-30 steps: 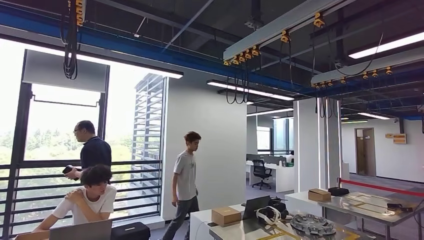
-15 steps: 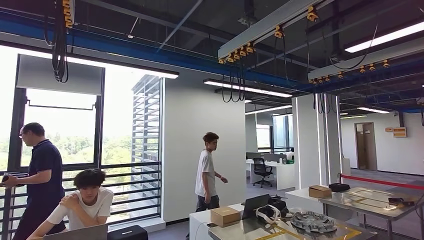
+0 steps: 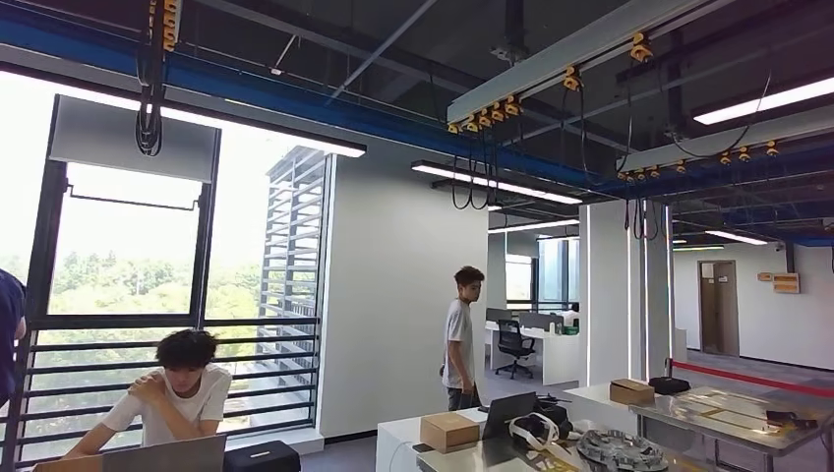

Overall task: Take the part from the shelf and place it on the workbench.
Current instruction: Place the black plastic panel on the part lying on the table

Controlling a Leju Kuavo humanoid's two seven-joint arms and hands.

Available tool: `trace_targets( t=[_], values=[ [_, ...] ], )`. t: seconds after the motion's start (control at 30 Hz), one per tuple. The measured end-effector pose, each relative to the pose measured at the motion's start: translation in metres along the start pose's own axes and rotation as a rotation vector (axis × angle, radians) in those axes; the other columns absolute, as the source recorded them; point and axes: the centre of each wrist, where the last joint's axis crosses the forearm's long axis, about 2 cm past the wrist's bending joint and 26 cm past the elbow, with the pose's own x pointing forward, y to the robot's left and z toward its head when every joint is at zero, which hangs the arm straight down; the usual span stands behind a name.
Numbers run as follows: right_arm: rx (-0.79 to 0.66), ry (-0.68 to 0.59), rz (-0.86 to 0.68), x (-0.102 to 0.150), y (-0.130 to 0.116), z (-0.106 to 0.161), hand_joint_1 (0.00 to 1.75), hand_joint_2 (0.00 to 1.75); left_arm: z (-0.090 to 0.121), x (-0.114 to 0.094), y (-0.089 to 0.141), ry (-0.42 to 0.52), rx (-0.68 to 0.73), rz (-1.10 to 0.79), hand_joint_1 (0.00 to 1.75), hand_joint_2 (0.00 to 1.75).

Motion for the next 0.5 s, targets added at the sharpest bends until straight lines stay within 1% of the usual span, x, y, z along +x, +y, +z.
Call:
trace_targets(
  t=[0.17,0.5],
  values=[
    [0.001,0.023,-0.003,-0.0035,0.0008,0.0010,1.75,1.75,0.0004,-0.0005,-0.0009,0.000,-0.003,-0.005,0.00,1.75],
    [0.001,0.020,-0.003,-0.0034,0.0018,-0.0009,1.75,1.75,-0.0001,0.0006,0.0000,-0.004,0.001,-0.007,0.00,1.75]
  ],
)
